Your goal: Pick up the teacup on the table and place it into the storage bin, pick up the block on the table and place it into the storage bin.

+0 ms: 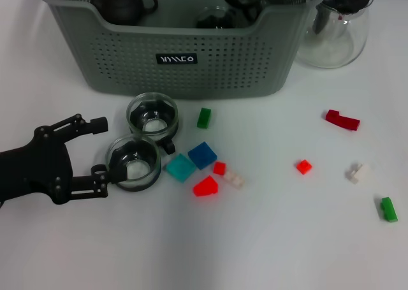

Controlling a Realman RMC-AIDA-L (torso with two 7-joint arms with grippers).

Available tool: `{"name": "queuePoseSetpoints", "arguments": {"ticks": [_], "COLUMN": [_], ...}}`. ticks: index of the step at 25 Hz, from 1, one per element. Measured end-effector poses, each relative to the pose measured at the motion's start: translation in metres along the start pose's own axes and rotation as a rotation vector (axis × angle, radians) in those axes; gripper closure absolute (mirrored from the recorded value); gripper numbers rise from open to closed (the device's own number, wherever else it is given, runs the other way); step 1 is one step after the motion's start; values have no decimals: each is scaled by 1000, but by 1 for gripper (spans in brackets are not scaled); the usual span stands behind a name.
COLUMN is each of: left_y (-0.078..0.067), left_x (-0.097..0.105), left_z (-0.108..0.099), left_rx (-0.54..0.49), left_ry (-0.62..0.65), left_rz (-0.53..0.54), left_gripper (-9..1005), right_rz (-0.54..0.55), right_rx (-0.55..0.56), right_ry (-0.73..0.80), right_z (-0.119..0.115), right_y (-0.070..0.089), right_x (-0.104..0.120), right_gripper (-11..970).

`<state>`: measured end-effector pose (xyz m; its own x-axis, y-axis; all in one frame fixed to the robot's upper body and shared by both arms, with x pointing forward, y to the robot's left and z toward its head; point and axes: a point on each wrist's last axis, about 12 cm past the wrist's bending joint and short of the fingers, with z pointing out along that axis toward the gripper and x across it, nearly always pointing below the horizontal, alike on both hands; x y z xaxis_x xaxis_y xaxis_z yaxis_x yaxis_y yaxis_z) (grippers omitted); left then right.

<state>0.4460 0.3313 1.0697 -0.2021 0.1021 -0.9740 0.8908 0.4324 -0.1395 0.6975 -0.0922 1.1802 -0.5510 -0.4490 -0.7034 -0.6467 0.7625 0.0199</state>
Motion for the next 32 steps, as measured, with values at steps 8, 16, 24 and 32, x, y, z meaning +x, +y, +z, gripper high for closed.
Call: {"name": "queuePoseSetpoints", "arguments": {"ticks": [8,16,24,32], "left_y": [1,0,1,9], "left_x": [-1,0,0,-14], "left_z": [0,0,-1,-7], "left_rx": [0,-5,-4,6], "left_ry": [-1,-4,-5,32], "left_rz": [5,1,0,-29], "left_gripper": [50,49,49,49], "right_rz": [-3,76,-138,-155], "right_rx": [23,-91,-482,-495], "right_ry": [-19,-524,-893,-443], "right_z": [-2,-83,-157,-171], "right_y": [-4,-28,-26,-34], "right_x": [-2,-3,124,230], "right_gripper": [706,460,439,442]}}
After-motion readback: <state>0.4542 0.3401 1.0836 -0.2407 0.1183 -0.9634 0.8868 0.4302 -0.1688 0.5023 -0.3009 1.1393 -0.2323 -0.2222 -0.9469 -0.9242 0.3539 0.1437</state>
